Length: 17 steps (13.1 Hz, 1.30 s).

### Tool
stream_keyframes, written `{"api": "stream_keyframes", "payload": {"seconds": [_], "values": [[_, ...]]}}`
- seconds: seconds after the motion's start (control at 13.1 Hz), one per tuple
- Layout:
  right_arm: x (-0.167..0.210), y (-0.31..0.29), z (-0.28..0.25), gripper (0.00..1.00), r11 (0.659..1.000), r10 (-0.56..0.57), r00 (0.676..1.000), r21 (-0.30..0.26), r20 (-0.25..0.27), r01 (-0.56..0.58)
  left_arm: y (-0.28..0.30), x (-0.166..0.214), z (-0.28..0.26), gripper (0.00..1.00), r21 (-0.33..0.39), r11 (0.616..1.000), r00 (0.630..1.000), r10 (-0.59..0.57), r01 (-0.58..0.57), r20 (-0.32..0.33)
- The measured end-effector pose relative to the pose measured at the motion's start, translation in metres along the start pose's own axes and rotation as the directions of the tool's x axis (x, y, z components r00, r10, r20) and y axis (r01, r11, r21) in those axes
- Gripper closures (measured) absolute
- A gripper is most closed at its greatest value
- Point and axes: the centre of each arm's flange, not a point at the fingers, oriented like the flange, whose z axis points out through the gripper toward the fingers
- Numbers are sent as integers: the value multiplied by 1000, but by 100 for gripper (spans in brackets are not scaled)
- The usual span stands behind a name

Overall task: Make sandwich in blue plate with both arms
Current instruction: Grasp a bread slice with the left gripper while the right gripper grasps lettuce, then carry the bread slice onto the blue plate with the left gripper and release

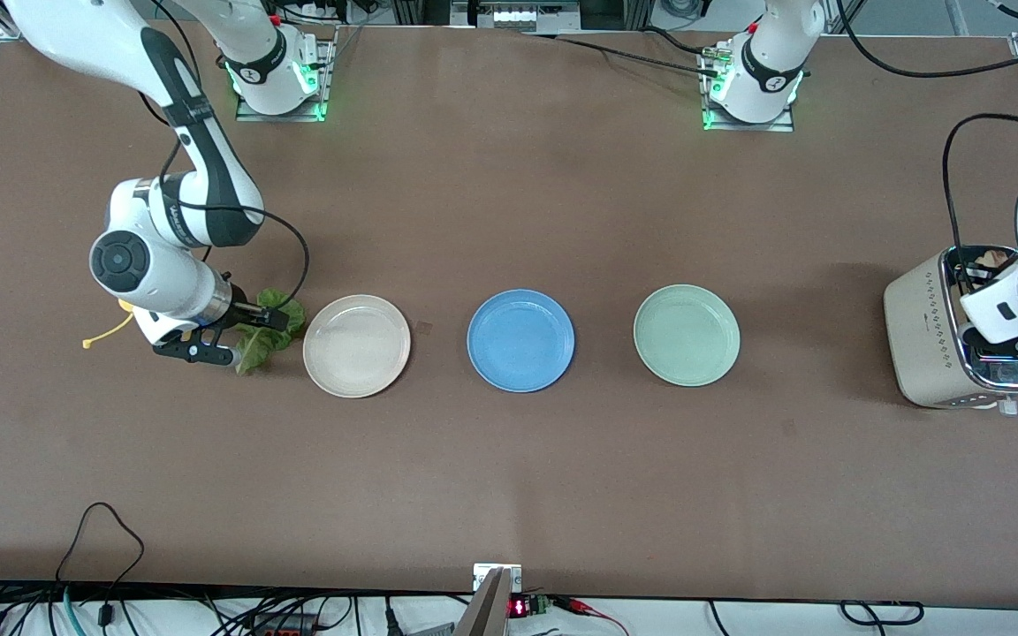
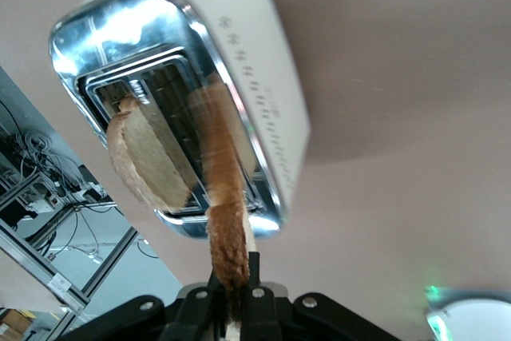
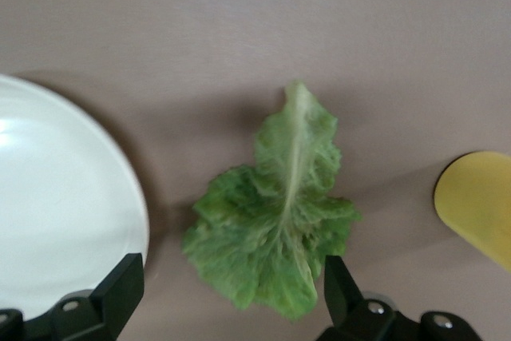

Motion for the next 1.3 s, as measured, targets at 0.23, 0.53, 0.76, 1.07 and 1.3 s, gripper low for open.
{"api": "stream_keyframes", "payload": {"seconds": [0.23,0.53,0.76,1.07,1.3], "values": [[2,2,8,0,992,128,992,-1,2,-128,80,-8,-80,91,16,990,990,140,-139,-21],[11,23,13,0,982,191,982,1,-7,-191,166,-7,-118,91,-140,960,967,226,-242,-119],[15,30,23,0,979,203,979,5,-13,-203,195,27,-109,91,-406,884,966,160,-232,-205],[18,28,43,0,980,201,979,8,-18,-201,250,86,-90,91,-671,698,962,104,-251,-251],[19,29,46,17,980,197,980,6,-18,-197,274,130,-67,91,-831,507,968,31,-229,-248]]}}
